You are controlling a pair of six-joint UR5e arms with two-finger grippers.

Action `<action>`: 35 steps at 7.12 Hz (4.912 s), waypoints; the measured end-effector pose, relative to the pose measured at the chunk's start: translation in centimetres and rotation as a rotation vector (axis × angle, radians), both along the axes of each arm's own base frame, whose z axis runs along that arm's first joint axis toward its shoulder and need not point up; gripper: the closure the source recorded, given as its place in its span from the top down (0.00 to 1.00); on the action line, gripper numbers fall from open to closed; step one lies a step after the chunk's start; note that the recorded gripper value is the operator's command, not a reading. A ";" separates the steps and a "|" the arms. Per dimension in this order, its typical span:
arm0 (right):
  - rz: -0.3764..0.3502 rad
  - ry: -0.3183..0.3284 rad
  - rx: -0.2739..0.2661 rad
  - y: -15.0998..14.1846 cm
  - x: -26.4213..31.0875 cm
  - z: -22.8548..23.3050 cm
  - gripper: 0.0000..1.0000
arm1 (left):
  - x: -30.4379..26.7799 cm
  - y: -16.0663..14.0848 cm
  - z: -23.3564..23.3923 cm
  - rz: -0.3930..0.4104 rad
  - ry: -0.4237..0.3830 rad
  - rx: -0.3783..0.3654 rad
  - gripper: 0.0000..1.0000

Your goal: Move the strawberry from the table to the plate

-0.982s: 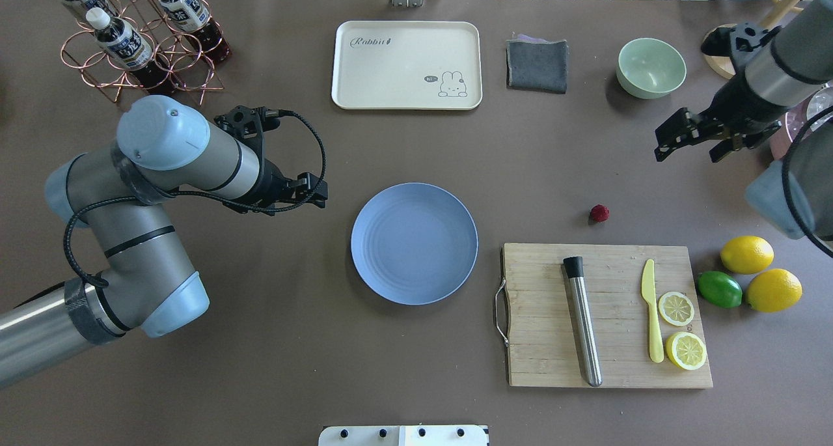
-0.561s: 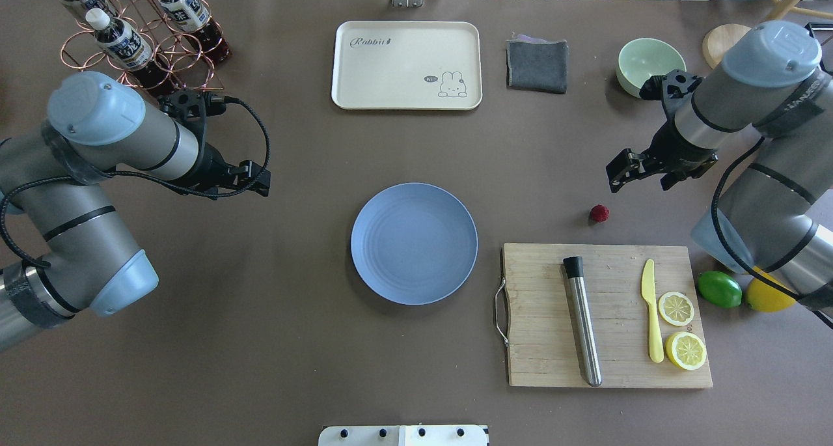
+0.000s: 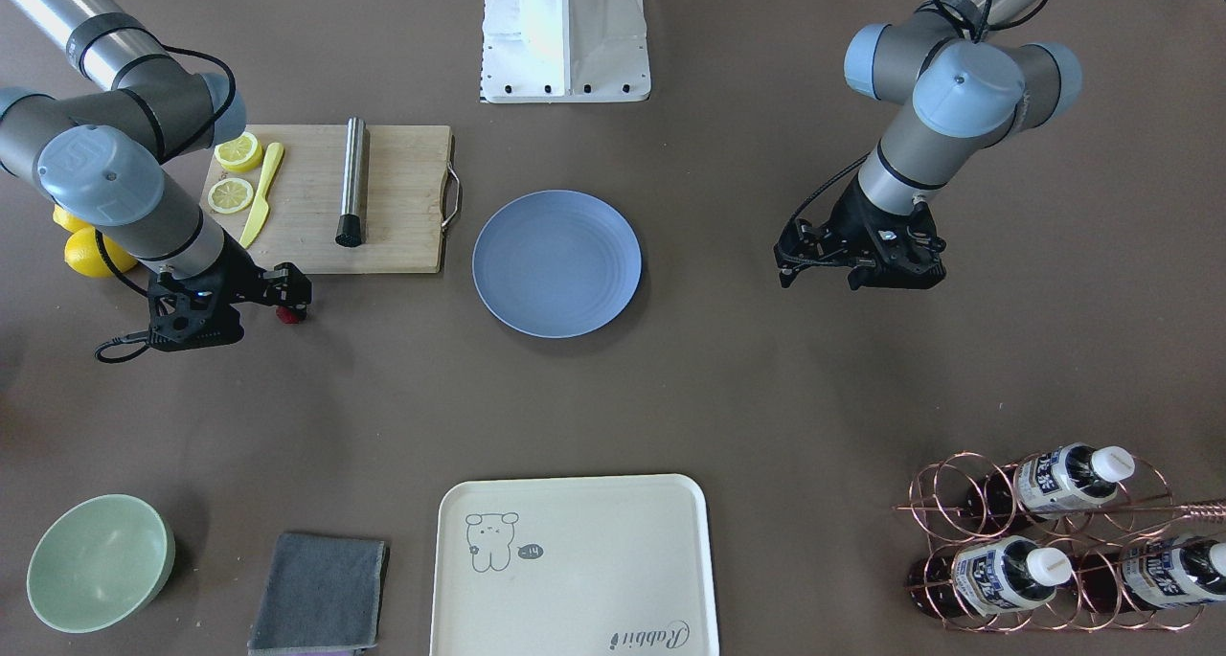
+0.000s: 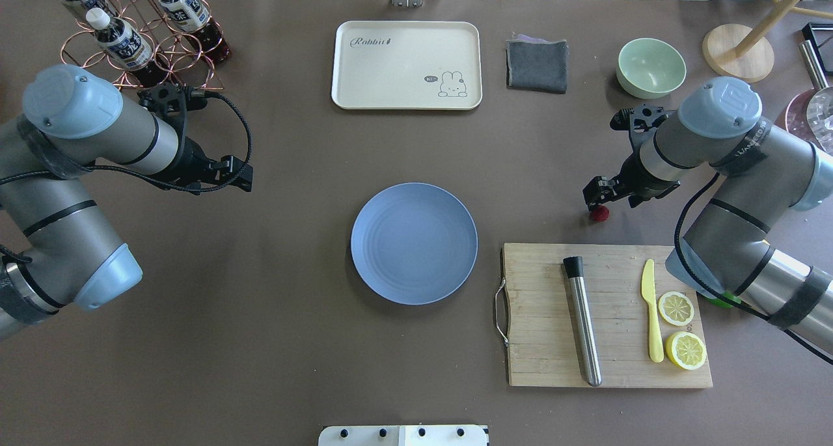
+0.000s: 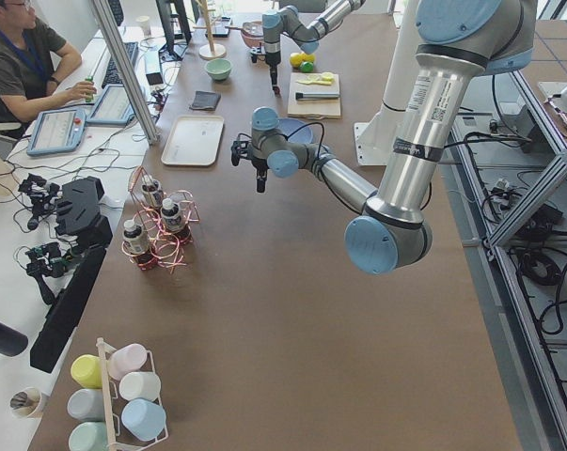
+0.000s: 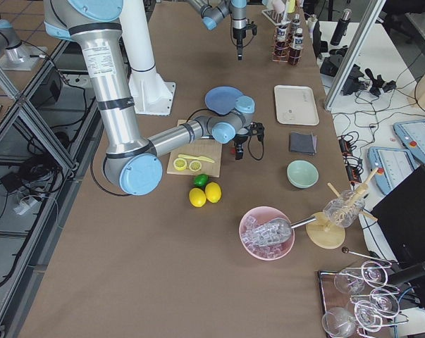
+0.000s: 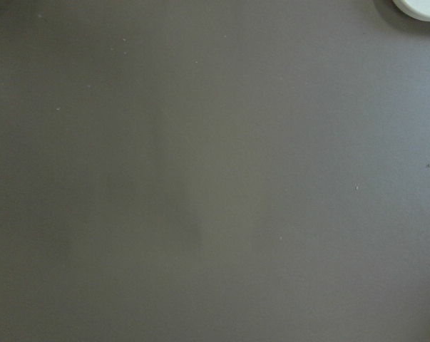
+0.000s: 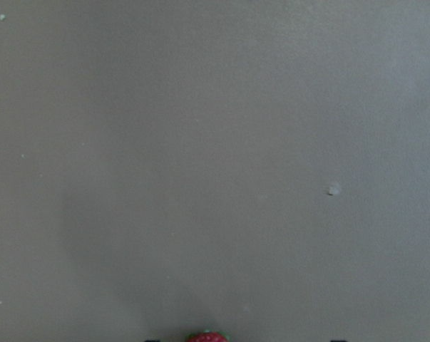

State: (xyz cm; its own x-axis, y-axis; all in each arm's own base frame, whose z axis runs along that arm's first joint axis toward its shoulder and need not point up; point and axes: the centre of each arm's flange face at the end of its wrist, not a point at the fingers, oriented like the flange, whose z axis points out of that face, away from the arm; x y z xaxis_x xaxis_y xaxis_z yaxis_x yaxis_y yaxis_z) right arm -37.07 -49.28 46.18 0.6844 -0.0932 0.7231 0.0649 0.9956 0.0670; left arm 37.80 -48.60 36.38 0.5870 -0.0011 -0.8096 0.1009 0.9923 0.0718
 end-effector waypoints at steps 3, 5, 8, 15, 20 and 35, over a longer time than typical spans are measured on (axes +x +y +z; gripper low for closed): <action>-0.007 -0.002 0.004 0.5 -0.7 -0.2 0.00 | -0.4 0.1 0.0 -0.004 0.001 0.002 0.97; -0.013 -0.019 0.014 0.6 -0.7 -1.2 0.00 | -1.1 0.7 0.0 -0.005 0.006 0.006 0.97; 0.008 -0.082 0.028 1.1 1.5 -9.6 0.00 | -2.6 1.6 0.4 -0.011 0.007 0.007 0.97; 0.162 -0.111 -0.074 8.8 -20.3 -25.0 0.00 | -16.7 0.7 9.4 0.063 -0.090 0.114 0.97; 0.181 -0.133 -0.078 9.5 -24.2 -23.9 1.00 | -17.1 0.9 9.5 0.064 -0.091 0.118 0.97; -0.079 0.048 0.045 0.9 41.6 16.3 1.00 | -29.3 -0.2 16.6 0.085 -0.170 0.125 0.97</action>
